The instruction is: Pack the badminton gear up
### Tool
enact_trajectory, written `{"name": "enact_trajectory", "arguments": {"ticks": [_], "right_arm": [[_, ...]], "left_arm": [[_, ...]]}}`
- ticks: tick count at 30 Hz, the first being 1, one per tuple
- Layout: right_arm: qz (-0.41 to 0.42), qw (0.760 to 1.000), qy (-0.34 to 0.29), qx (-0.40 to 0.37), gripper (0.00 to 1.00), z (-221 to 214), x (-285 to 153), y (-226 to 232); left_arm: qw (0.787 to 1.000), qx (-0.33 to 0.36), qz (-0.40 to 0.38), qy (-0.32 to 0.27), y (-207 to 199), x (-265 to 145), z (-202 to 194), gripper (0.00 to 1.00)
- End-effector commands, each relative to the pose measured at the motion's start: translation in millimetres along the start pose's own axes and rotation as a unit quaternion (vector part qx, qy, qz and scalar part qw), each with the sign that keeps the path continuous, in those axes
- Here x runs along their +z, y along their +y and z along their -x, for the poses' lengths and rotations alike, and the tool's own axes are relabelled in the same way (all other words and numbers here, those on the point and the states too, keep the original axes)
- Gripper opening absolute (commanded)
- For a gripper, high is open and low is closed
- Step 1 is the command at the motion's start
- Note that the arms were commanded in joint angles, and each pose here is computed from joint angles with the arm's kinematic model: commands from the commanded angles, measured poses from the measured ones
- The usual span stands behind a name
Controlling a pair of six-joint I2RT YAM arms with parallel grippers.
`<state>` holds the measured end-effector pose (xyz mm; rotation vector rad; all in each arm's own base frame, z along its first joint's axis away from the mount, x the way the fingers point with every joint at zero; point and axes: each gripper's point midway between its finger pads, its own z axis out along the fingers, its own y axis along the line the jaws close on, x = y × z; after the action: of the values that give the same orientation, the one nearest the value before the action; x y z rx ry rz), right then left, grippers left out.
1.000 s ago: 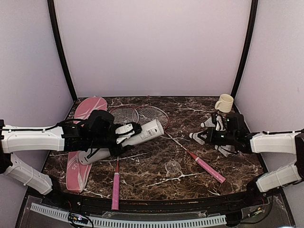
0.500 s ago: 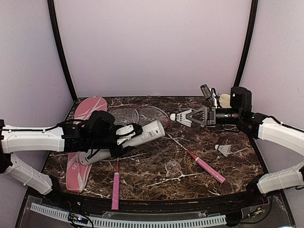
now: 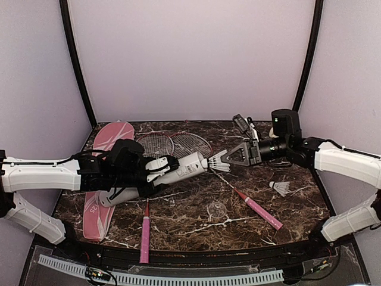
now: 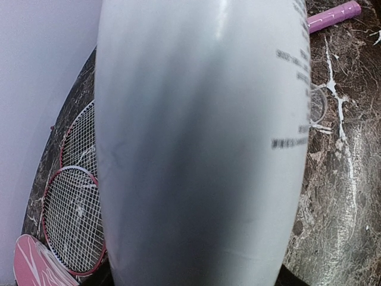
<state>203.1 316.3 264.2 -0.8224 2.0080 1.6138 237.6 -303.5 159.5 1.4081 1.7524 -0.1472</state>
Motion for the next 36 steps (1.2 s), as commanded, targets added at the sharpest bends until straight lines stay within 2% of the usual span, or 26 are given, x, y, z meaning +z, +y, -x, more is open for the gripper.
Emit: {"name": "enact_trajectory", "arguments": {"ticks": [1, 36], "right_arm": [[0.016, 1.000, 0.004, -0.026, 0.00, 6.1, 4.6, 10.8], [0.070, 0.995, 0.060, -0.027, 0.00, -1.3, 65.7, 2.8]], "left_arm": [[1.000, 0.007, 0.005, -0.027, 4.0, -10.0, 16.6, 0.63], [0.999, 0.014, -0.003, -0.030, -2.3, -9.1, 17.9, 0.63]]}}
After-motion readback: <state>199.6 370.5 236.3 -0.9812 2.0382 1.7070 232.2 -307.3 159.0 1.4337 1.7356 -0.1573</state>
